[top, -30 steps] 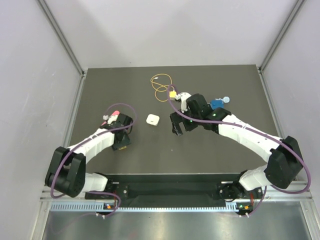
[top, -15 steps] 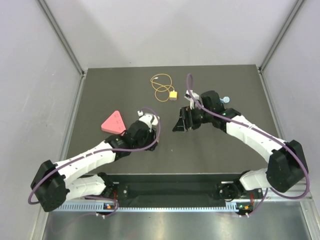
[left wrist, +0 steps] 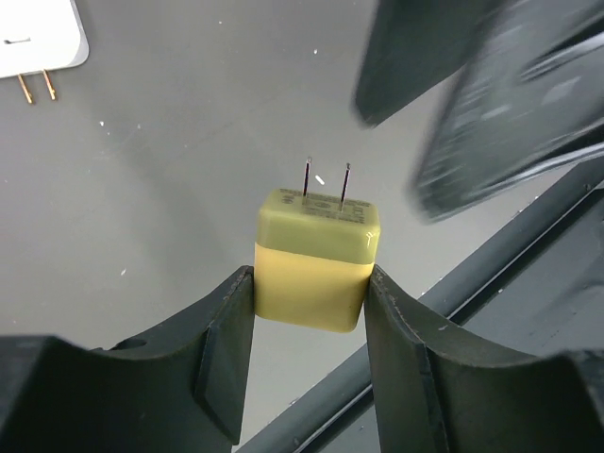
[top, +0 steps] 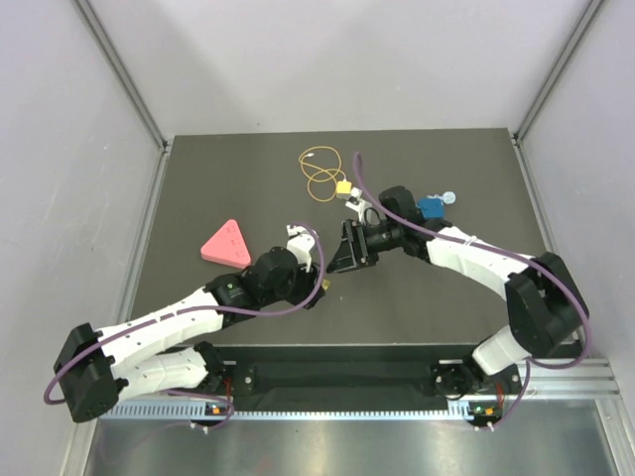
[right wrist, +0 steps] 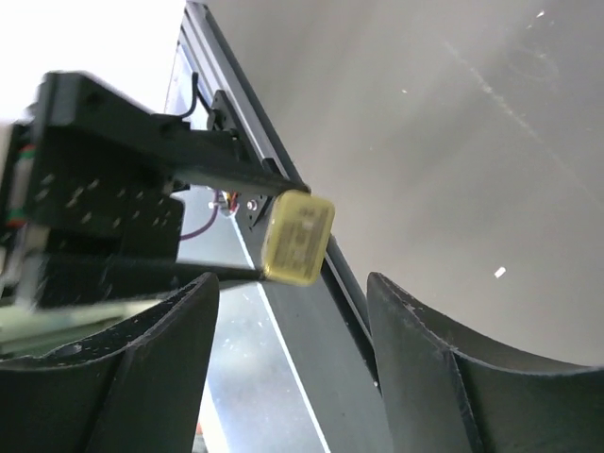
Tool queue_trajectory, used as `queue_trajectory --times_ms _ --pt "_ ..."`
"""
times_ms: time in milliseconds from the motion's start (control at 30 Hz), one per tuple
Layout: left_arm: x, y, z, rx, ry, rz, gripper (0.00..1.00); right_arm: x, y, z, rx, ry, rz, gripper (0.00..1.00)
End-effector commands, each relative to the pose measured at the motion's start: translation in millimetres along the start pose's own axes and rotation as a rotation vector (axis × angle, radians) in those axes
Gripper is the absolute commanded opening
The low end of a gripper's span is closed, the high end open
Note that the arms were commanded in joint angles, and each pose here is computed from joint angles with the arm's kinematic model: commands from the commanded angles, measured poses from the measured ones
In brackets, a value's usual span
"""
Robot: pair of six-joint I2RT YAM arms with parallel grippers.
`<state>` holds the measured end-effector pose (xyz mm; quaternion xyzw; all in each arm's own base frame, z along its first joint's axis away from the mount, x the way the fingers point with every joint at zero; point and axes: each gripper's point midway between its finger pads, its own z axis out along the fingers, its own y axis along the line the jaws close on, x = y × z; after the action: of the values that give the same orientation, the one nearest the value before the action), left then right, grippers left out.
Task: Insert the plug
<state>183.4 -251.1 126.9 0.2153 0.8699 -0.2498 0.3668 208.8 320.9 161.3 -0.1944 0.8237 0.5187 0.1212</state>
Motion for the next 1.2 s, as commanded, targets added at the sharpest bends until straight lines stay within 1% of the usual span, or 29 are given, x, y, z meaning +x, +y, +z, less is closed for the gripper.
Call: queue_trajectory --times_ms 0,167,200,267,333,367,400,467,500,567,600,633,667,700,733,767,800,833,867,900,933,967,1000,1033,1067,1100,1133,1167 --pt "-39.6 -19.3 -9.9 0.065 -0.122 0.025 0.00 -18.3 25.5 10.8 -0.067 -0.011 -0.050 0.63" --pt "-43.8 -19.1 -16.7 0.063 -0.133 0.037 0.00 -5.2 21.4 29.6 -0.057 0.047 -0.039 0.63" --pt "-45.0 -19.1 -18.3 0.064 -0.137 0.039 0.00 -0.7 23.2 34.2 -0.063 0.065 -0.039 0.59" --pt "-44.5 -18.2 -19.4 0.060 -0.141 0.039 0.00 8.2 22.4 42.6 -0.070 0.104 -0.035 0.56" --pt "-44.0 -16.8 -21.4 0.059 -0.151 0.039 0.00 10.3 22.3 47.2 -0.075 0.112 -0.030 0.45" --pt "-43.8 -16.9 -22.1 0.062 -0.155 0.042 0.00 10.5 22.3 48.7 -0.077 0.108 -0.030 0.36" --pt "-42.9 -16.7 -23.0 0.064 -0.157 0.044 0.00 11.6 21.2 49.3 -0.078 0.109 -0.023 0.20" --pt "-42.3 -16.6 -23.5 0.066 -0.156 0.051 0.01 5.0 26.7 49.0 -0.102 0.079 -0.031 0.03" --pt "-41.8 -15.5 -24.0 0.061 -0.154 0.051 0.11 7.3 26.8 48.8 -0.105 0.080 -0.021 0.00" --pt "-43.1 -12.5 -24.7 0.041 -0.160 0.035 0.39 -4.1 35.4 46.6 -0.128 0.030 -0.048 0.00" --pt "-45.7 -13.0 -26.7 0.043 -0.171 0.030 0.86 -7.3 37.2 44.6 -0.128 0.015 -0.053 0.00" --pt "-48.4 -12.8 -28.3 0.040 -0.182 0.023 0.96 -12.4 42.6 41.2 -0.134 -0.010 -0.074 0.00" --pt "-52.5 -14.1 -30.1 0.040 -0.199 -0.012 0.99 -20.2 41.7 37.3 -0.125 -0.044 -0.080 0.00" --pt "-60.5 -16.0 -35.3 0.047 -0.229 -0.030 0.99 -22.8 40.7 33.6 -0.121 -0.062 -0.081 0.00" --pt "-67.8 -17.3 -39.4 0.049 -0.254 -0.054 0.99 -32.5 49.9 25.1 -0.144 -0.109 -0.104 0.00" --pt "-74.0 -21.1 -43.7 0.062 -0.271 -0.091 0.98 -41.7 49.9 16.3 -0.155 -0.149 -0.107 0.00" --pt "-86.5 -26.1 -53.3 0.086 -0.307 -0.113 0.98 -42.8 52.9 7.1 -0.171 -0.179 -0.078 0.00" --pt "-92.6 -29.0 -56.7 0.102 -0.322 -0.133 0.98 -55.1 62.5 -2.4 -0.217 -0.244 -0.121 0.00" --pt "-99.4 -35.6 -61.9 0.137 -0.331 -0.171 0.98 -63.4 63.1 -14.3 -0.238 -0.290 -0.120 0.00" --pt "-110.1 -37.8 -66.7 0.154 -0.349 -0.194 0.98 -60.0 58.2 -21.0 -0.253 -0.319 -0.103 0.00" --pt "-116.0 -41.1 -70.0 0.177 -0.356 -0.215 0.96 -71.4 83.2 -41.0 -0.341 -0.406 -0.152 0.00" --pt "-120.4 -52.1 -73.8 0.242 -0.346 -0.249 0.95 -75.4 88.5 -53.3 -0.378 -0.454 -0.163 0.00" --pt "-129.9 -53.7 -76.9 0.276 -0.354 -0.275 0.93 -70.2 88.7 -59.6 -0.408 -0.477 -0.159 0.00" --pt "-135.7 -59.6 -80.0 0.324 -0.360 -0.290 0.92 -71.4 111.9 -76.5 -0.497 -0.527 -0.207 0.00" --pt "-143.4 -65.9 -85.2 0.378 -0.368 -0.340 0.88 -70.9 119.4 -84.2 -0.533 -0.552 -0.222 0.00" --pt "-156.7 -75.8 -95.0 0.471 -0.401 -0.343 0.87 -68.0 124.5 -89.2 -0.572 -0.555 -0.194 0.00" --pt "-164.5 -80.2 -101.0 0.514 -0.424 -0.357 0.84 -65.5 138.6 -99.7 -0.632 -0.585 -0.251 0.00" --pt "-175.7 -86.7 -110.0 0.574 -0.452 -0.380 0.80 -64.2 142.7 -104.1 -0.661 -0.599 -0.249 0.00"
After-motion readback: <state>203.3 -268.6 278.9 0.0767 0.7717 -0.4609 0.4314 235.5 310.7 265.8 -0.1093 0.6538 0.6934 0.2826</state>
